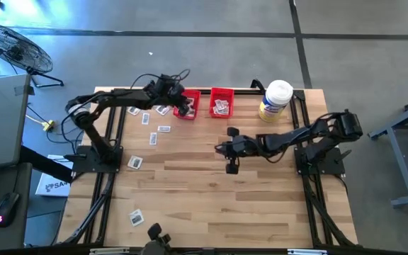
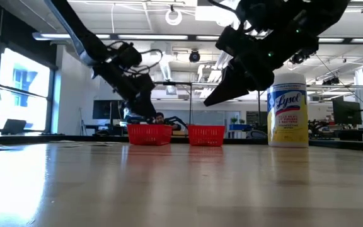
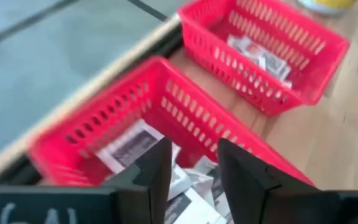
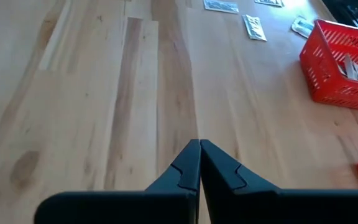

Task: Pick & Place First Aid Supplies
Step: Put the towelette pack into the left red bin

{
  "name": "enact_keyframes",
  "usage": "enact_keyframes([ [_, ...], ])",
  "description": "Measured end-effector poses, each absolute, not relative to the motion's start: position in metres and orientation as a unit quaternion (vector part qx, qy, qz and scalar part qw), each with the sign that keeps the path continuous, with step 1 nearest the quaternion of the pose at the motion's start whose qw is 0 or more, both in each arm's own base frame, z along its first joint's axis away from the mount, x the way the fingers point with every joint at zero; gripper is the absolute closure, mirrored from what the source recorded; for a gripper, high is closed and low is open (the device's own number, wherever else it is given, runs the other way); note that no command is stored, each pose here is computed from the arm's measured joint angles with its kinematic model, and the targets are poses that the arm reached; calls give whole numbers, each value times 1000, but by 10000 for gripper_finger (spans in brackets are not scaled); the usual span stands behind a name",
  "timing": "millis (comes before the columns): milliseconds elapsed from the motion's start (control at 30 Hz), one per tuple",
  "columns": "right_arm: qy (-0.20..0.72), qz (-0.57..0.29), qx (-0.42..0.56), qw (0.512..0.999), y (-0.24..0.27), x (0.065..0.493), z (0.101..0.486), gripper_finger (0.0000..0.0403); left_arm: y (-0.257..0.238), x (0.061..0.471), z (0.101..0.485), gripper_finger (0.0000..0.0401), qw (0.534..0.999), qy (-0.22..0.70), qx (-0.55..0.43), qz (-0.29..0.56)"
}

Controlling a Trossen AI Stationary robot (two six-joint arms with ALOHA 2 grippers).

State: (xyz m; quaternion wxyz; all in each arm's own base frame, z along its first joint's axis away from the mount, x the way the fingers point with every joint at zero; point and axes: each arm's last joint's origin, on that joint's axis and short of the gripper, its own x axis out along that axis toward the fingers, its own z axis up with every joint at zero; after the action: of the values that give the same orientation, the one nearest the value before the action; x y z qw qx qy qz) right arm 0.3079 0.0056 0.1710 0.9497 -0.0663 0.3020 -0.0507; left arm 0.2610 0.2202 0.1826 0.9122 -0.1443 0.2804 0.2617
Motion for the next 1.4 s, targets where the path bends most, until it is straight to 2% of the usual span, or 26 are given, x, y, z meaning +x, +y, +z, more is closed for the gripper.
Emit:
enact_keyframes([
  [167,303,-47,-64,950,-8,308,171,400,210,245,215,268,904,276,-127,301],
  [233,304,-42,-63,950,-12,308,171,401,207,234,221,268,886,299,-135,326],
  [333,304,-45,-59,950,-17,308,171,401,205,217,217,268,854,344,-163,354],
  [433,304,-45,-55,950,-20,308,171,399,200,207,200,268,839,379,-181,347],
  [600,304,-41,-50,951,-22,307,171,401,187,200,171,268,852,378,-209,296],
  [700,304,-41,-49,951,-22,308,171,401,184,195,161,268,847,380,-210,307],
  [1033,303,-43,-39,951,-22,307,171,401,186,179,148,268,841,393,-196,316],
  [1267,303,-40,-38,951,-21,308,171,401,195,169,145,268,852,358,-187,334],
  [1400,303,-42,-34,952,-21,308,171,401,192,169,142,268,861,364,-163,315],
])
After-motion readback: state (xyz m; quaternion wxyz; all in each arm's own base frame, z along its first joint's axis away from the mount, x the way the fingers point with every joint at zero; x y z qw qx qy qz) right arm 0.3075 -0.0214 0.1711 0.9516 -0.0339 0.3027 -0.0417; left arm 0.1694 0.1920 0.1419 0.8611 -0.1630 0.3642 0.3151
